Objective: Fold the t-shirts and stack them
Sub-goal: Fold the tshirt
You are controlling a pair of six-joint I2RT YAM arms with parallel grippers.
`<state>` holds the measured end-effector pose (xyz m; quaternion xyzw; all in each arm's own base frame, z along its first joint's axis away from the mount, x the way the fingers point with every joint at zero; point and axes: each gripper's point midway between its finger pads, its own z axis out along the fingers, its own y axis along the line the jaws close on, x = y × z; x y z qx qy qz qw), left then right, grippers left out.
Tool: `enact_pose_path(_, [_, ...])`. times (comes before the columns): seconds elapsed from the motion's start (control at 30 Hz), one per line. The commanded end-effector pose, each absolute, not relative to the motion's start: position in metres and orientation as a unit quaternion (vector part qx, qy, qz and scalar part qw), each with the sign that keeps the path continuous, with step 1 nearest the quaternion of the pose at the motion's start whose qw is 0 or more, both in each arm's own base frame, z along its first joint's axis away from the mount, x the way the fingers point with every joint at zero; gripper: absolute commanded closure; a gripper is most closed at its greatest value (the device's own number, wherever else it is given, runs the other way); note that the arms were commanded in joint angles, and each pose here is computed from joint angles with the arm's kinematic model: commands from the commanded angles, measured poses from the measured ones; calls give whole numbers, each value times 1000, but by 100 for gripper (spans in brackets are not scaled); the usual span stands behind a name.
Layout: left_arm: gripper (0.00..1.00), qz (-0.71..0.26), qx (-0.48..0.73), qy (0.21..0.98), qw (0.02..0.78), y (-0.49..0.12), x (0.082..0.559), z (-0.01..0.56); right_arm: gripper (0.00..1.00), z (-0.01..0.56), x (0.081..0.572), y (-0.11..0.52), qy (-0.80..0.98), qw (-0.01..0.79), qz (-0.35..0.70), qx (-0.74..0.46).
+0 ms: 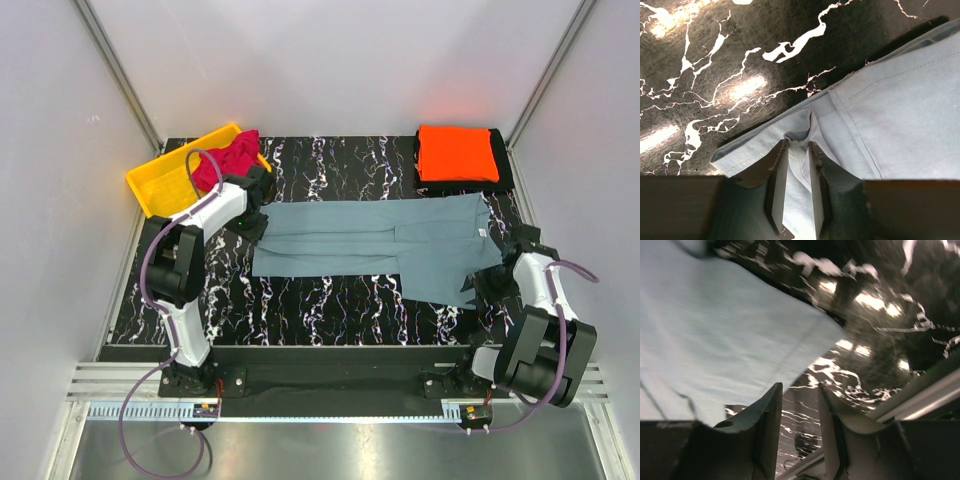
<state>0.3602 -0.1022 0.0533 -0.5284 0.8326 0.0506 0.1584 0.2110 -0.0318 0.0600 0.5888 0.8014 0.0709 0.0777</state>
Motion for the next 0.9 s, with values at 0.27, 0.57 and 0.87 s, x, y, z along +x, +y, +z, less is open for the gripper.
enact_pose_path(0.27, [71, 34, -522, 835, 172, -102, 366, 59, 57, 27, 197, -25, 783, 76, 48, 615])
enact_pose_path(0.57, [72, 30, -520, 838, 165, -104, 362, 56, 59, 14, 210, -32, 780, 93, 44, 618])
enact_pose_path(0.87, [70, 32, -514, 841, 165, -103, 360, 53, 61, 8, 211, -29, 778, 93, 47, 620])
